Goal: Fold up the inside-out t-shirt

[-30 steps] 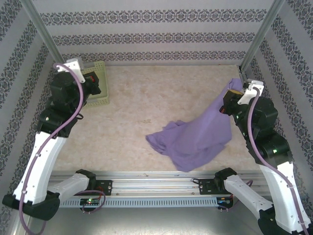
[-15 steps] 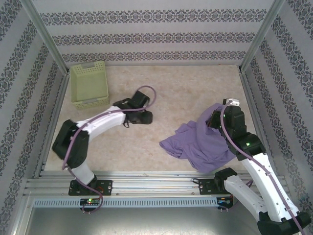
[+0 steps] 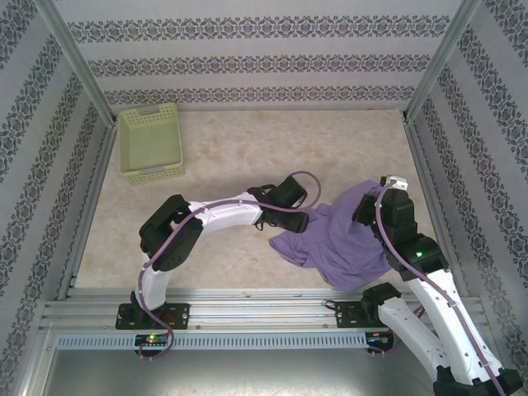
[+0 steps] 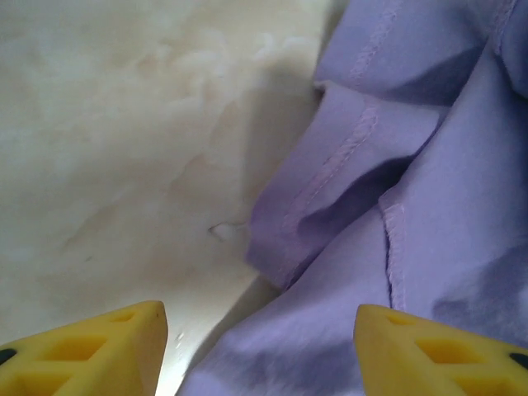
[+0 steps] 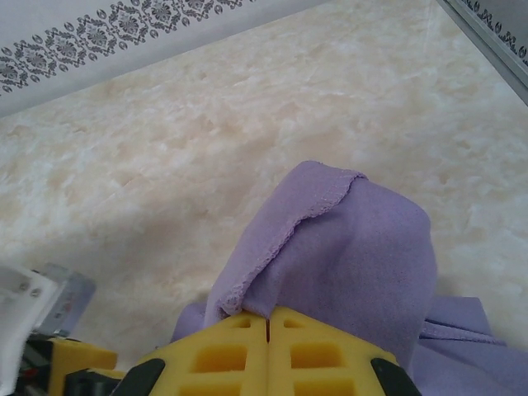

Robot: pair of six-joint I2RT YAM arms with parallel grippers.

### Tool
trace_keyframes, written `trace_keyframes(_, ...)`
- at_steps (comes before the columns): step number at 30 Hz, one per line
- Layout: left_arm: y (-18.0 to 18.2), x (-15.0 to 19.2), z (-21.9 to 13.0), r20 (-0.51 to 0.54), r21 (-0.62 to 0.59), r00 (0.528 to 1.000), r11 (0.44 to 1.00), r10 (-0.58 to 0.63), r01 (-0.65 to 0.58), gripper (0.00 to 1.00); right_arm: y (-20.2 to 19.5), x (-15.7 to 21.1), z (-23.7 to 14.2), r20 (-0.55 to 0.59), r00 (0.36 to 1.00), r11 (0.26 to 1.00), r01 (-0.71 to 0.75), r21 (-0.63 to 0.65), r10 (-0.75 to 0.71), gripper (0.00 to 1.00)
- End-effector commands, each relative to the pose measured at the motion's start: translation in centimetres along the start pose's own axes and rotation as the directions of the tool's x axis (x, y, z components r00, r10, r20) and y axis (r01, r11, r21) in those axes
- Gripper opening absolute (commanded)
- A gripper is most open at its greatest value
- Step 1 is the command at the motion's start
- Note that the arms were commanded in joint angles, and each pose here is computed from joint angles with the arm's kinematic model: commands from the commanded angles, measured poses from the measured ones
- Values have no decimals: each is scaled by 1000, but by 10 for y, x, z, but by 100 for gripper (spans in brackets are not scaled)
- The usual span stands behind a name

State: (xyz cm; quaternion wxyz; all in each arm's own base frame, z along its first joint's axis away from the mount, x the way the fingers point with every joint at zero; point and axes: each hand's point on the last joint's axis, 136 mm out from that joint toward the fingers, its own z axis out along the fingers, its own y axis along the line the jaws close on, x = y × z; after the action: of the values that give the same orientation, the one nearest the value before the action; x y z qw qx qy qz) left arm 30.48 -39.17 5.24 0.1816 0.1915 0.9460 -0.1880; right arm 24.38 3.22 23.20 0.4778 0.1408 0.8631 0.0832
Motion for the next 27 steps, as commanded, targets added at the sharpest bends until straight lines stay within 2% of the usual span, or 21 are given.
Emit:
trace_keyframes(1,2,-1,18,0,-28,1000,1000,10,-10,58,-3,-4,0,33,999,1000,-29,3,29,0)
trace_keyframes(4,0,4,31,-29,-13,1000,1000,7,-8,50,-5,-4,-2,32,999,1000,-23,11,23,0)
trace_keyframes(7,3,9,38,-51,-25,999,1000,8,-9,37,-7,-6,-5,41,999,1000,-17,19,16,0)
trace_keyframes(10,7,10,36,-54,-37,998,999,13,-15,19,-7,-8,-7,48,999,1000,-20,18,19,0)
trace_keyframes(12,15,8,31,-43,-49,999,999,-1,-2,4,-6,-10,-7,48,999,1000,-21,14,21,0)
trace_keyframes(13,18,7,27,-33,-51,999,999,-10,8,0,-5,-11,-8,50,998,1000,-25,11,24,0)
trace_keyframes(18,30,0,6,28,-61,999,998,-23,24,0,2,-16,-9,48,998,999,-41,-21,42,0)
trace_keyframes(21,21,0,-3,44,-31,999,1000,7,-5,0,4,-14,-8,39,998,998,-50,-33,51,0)
trace_keyframes(23,12,3,-7,50,-16,998,999,42,-41,6,5,-13,-7,34,998,998,-55,-35,56,0)
trace_keyframes(27,15,9,-9,44,-73,996,995,71,-68,0,4,-10,-8,31,998,997,-62,-35,63,0)
